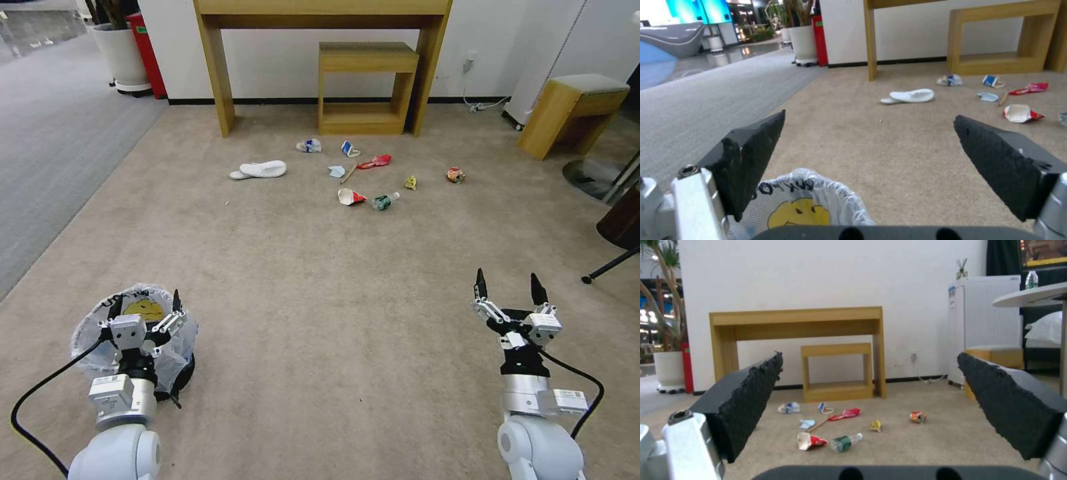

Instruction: Pick up the trash bin and place the garbage on the floor into it.

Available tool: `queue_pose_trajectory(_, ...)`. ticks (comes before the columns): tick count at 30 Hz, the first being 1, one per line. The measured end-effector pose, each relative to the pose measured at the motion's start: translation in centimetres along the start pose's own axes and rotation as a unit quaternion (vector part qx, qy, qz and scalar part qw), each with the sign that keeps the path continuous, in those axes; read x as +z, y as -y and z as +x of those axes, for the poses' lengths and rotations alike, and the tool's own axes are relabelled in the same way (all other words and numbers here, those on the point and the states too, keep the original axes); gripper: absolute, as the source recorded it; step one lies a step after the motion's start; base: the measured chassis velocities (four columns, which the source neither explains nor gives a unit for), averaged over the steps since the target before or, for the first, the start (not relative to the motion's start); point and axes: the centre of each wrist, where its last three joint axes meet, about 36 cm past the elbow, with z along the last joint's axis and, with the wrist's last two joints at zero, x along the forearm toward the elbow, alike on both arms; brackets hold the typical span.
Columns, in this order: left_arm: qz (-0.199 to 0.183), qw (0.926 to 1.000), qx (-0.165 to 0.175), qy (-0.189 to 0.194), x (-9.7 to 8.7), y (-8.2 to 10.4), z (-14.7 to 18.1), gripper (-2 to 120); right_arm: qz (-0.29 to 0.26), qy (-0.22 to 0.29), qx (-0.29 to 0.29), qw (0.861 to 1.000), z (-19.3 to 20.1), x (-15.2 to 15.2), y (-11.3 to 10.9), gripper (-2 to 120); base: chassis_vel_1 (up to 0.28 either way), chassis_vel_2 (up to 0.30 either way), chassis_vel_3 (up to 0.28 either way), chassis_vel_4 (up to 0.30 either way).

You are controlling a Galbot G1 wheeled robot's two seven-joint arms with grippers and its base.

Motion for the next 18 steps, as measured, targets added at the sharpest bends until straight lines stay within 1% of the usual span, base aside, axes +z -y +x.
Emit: queue_pose_trajectory(18, 0.001, 1.0000, -0.002, -0.001, 0.15, 0.06, -0.06, 100, 0.011, -0.005, -0.001, 1.000, -0.06, 0.07, 0.57, 100, 0.000, 0.000, 0.000, 0.000)
